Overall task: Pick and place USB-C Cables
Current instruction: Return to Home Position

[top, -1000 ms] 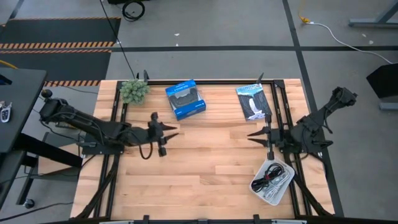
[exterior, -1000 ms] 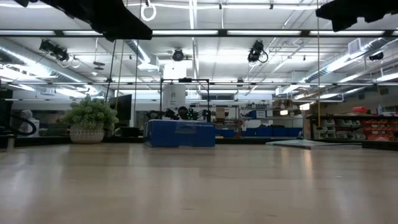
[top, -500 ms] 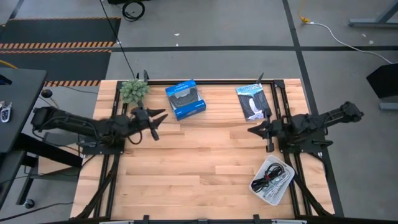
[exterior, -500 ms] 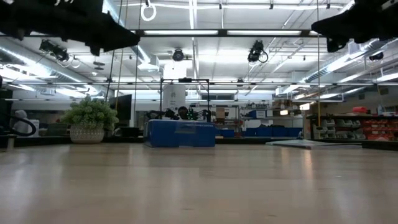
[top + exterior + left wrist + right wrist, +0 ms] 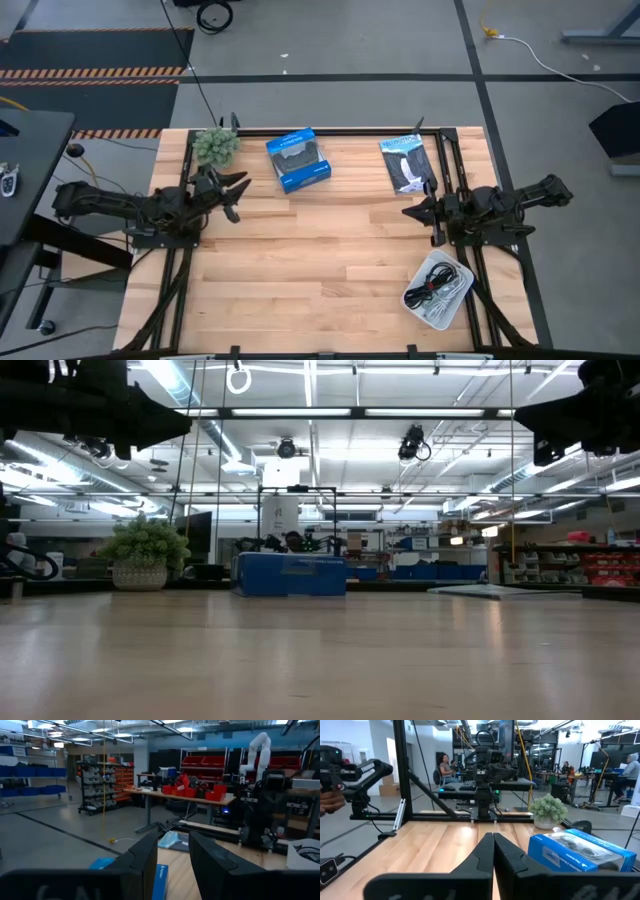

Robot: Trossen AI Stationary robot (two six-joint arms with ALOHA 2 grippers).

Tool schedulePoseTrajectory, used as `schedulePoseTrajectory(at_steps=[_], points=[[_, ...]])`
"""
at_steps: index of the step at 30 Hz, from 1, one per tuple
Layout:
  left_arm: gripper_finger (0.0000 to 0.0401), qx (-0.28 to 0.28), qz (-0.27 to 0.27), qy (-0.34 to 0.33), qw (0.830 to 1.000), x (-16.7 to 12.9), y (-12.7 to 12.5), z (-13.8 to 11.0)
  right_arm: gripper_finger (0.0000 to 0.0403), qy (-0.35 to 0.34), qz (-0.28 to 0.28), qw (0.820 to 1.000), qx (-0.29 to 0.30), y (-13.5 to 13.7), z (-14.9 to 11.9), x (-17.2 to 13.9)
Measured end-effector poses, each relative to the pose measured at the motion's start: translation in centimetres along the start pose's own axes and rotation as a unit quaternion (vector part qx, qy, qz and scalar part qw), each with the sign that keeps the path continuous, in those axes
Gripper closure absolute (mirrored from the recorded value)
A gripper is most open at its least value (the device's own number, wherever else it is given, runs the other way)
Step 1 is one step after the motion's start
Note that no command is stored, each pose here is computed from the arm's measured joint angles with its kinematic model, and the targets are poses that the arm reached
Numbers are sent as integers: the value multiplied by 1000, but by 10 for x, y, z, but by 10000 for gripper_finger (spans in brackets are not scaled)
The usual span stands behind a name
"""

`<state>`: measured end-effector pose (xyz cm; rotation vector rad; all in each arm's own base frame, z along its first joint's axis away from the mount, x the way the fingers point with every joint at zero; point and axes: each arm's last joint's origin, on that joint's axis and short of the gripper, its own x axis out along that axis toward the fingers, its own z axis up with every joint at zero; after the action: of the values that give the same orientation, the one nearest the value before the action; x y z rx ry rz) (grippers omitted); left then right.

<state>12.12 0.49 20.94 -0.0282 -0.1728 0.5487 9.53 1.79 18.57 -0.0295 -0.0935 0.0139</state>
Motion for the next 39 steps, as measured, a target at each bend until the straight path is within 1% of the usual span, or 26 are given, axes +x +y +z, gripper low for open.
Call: schedulePoseTrajectory(at_steps=[6, 10, 15, 18, 27, 29, 33, 37, 39], points=[[283, 3, 1, 4, 1000, -8, 6, -2, 396, -8, 0, 1000, 4, 0, -9, -2], [283, 4, 0, 0, 1000, -11, 8, 0, 396, -9, 0, 1000, 16, 0, -10, -1], [283, 34, -20, 37, 999, -13, 7, -8, 395, -12, 4, 999, 48, 0, -9, -2], [283, 38, -32, 62, 997, -15, 5, -14, 395, -12, 4, 998, 69, 0, -9, -2], [283, 47, -82, 62, 994, -16, 1, -14, 394, -8, -4, 997, 72, 0, -10, -1], [283, 47, -86, 59, 994, -16, 1, -14, 394, -9, -4, 997, 71, 0, -10, -1], [283, 33, -80, 40, 995, -15, 1, -9, 394, -9, -5, 997, 71, 0, -10, -1], [283, -17, -78, 41, 996, -15, 1, -9, 394, -8, -5, 997, 71, 0, -10, -1], [283, -33, -77, 43, 996, -15, 1, -9, 394, -8, -5, 997, 71, 0, -10, -1]])
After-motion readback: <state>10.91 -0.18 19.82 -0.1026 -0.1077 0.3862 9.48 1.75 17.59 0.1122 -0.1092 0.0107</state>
